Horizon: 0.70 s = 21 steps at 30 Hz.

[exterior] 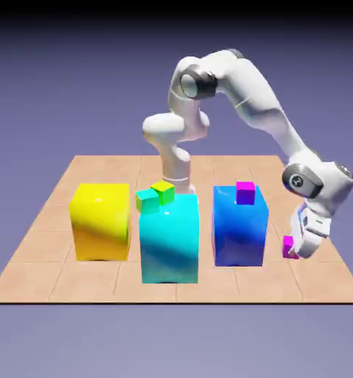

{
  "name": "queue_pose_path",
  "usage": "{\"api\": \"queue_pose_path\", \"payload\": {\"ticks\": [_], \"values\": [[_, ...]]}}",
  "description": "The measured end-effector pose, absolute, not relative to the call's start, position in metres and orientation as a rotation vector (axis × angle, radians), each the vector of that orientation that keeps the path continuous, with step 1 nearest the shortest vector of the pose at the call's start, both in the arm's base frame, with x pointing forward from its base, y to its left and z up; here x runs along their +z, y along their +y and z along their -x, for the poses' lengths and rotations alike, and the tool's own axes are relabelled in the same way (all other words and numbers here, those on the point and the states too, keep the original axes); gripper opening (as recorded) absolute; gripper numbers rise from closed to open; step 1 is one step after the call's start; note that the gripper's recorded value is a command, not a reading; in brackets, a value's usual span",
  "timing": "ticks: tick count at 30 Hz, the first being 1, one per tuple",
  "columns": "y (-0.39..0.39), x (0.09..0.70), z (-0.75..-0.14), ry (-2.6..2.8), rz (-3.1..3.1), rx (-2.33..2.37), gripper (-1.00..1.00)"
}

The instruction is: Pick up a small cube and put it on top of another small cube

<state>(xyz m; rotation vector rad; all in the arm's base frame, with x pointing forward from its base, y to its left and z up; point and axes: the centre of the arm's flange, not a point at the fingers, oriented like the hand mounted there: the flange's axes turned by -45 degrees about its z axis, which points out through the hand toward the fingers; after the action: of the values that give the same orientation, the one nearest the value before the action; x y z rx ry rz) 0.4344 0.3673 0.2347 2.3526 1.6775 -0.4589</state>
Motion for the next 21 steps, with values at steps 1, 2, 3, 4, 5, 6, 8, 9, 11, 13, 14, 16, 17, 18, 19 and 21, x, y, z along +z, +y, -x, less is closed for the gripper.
{"api": "queue_pose_path", "payload": {"ticks": [1,2,3,4,5,6,8,9,11,13,14,16,17,18,19,21], "values": [[0.362,0.249,-0.435,1.625,-2.398,-0.47,-1.0],[0.357,0.264,-0.434,1.574,-2.444,-0.482,-1.0],[0.352,0.279,-0.433,1.524,-2.49,-0.493,-1.0],[0.347,0.294,-0.431,1.476,-2.536,-0.504,-1.0],[0.343,0.308,-0.429,1.429,-2.583,-0.515,-1.0],[0.338,0.323,-0.426,1.383,-2.629,-0.526,-1.0],[0.329,0.352,-0.419,1.298,-2.721,-0.548,-1.0],[0.321,0.365,-0.416,1.269,-2.74,-0.548,-1.0],[0.304,0.388,-0.409,1.219,-2.761,-0.544,-1.0],[0.288,0.41,-0.4,1.169,-2.78,-0.539,-1.0],[0.281,0.42,-0.395,1.145,-2.788,-0.537,-1.0],[0.265,0.439,-0.383,1.094,-2.804,-0.532,-1.0],[0.258,0.448,-0.377,1.068,-2.812,-0.53,-1.0],[0.25,0.456,-0.371,1.042,-2.818,-0.528,-1.0],[0.249,0.45,-0.375,1.055,-2.775,-0.517,-1.0],[0.246,0.435,-0.373,1.055,-2.775,-0.517,-1.0]]}}
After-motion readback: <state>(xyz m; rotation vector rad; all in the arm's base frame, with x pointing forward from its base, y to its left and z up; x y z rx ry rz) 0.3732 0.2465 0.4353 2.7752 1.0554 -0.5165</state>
